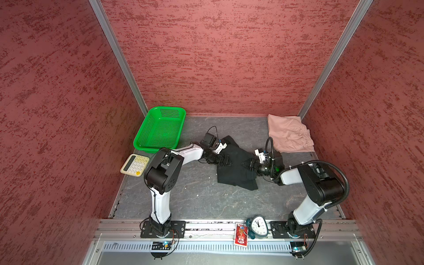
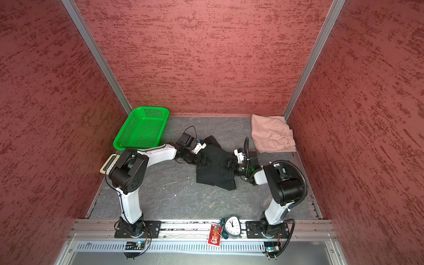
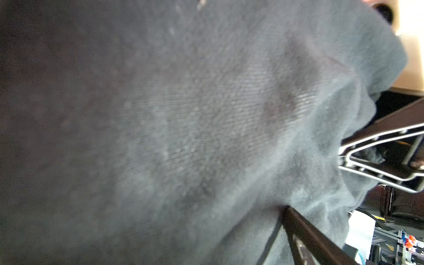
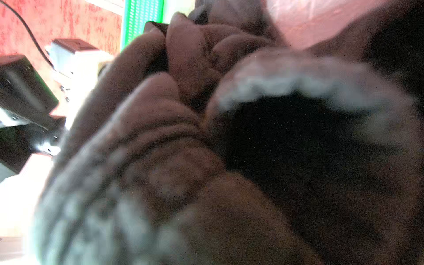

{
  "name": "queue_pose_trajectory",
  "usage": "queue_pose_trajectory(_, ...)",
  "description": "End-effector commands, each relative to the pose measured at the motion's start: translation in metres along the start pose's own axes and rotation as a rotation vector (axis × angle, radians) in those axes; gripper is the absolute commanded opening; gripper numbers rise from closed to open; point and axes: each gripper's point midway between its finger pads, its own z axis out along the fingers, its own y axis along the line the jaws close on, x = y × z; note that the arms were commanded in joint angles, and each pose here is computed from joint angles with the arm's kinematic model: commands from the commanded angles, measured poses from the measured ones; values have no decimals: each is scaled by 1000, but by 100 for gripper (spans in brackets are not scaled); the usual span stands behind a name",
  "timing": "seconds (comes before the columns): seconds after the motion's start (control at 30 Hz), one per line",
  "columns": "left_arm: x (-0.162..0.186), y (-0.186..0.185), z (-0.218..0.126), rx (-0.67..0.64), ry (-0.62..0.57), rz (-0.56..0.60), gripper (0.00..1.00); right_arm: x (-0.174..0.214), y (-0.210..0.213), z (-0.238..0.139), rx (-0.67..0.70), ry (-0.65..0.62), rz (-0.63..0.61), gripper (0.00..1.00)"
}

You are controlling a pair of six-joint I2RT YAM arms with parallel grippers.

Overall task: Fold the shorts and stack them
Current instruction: 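Lift the black shorts with the right gripper and place them on the pink shorts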

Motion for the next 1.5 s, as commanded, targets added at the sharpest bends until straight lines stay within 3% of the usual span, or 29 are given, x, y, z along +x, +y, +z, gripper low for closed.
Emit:
queue_pose_trajectory(0.0,4,-7,8,30,6,7,99,26,-19,8,69,60,107,66)
queue_pose_trajectory(0.07,7,-7,8,27,9,8,99,20,-15,11,47,47,109,49)
queue_pose_trajectory(0.2,9,-8,4,15,4,4,100,0,-6,19,8,3,116,1)
queue_pose_trajectory(0.43,2,17,-41,-160,-44,-57,99,-43,42,15,-101,-82,67,0)
queue_pose_trajectory(0.6,-8,42,-109,-250,-167,-144,99,-86,73,-3,-97,-149,3,0)
queue_pose_trajectory(0.73,-6,43,-137,-269,-226,-139,99,-127,81,-34,-59,-235,-33,0)
queue_pose_trajectory(1.0,3,44,-134,-250,-231,-166,99,-206,130,-90,-33,-361,-191,0)
queue_pose_trajectory(1.17,5,43,-133,-244,-226,-165,99,-264,153,-150,35,-488,-284,0)
queue_pose_trajectory(1.47,12,45,-134,-254,-226,-170,99,-330,115,-235,119,-755,-292,0)
